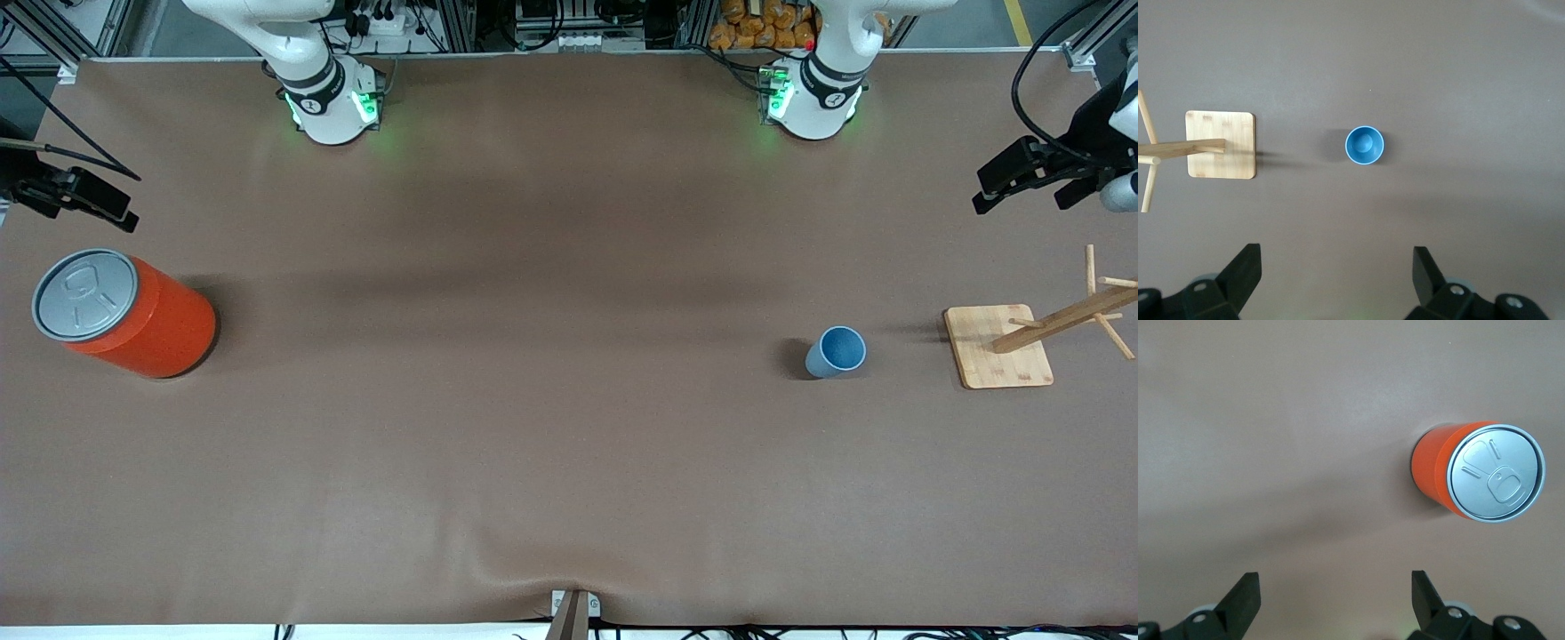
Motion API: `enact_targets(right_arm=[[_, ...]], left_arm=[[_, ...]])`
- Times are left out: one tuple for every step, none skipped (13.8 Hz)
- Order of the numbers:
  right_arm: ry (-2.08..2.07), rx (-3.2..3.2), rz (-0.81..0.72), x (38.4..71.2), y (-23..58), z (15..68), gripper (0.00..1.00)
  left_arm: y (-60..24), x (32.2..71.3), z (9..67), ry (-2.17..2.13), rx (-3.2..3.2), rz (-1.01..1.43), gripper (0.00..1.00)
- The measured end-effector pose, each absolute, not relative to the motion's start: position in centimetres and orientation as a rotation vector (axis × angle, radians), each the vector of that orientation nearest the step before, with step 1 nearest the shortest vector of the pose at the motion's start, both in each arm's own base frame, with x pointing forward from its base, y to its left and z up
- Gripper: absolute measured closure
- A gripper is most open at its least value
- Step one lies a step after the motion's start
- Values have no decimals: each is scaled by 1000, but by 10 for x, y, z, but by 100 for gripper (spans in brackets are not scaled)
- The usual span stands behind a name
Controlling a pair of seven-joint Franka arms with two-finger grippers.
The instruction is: Flip cup
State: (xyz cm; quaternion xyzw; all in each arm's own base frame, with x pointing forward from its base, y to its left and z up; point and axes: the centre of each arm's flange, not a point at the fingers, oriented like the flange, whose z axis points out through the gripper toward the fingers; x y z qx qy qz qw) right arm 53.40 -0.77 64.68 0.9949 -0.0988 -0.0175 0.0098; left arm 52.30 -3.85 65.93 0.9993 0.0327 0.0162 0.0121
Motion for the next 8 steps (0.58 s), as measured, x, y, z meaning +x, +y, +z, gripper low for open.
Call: enact_targets(right_arm=[[-309,3106,-55,534,-8,647,0],[-309,3106,-55,534,-8,647,0],[-309,3106,-55,534,-8,647,0],[-309,3106,-55,534,-8,647,0],[-309,3106,-55,534,-8,647,0],[-309,3106,-55,534,-8,647,0],[-309,3106,-55,534,-8,647,0],[-309,3106,-55,534,-8,647,0]], left_arm=[[-40,523,659,96,3116,48,0],[-42,522,659,92,3118,42,0],[-41,522,658,89,3124,35,0],[-41,521,658,78,3132,31,0],[-42,521,657,61,3136,30,0],[-42,521,657,53,3137,29,0],[-42,521,657,51,3138,27,0],[-42,521,657,51,3138,23,0]])
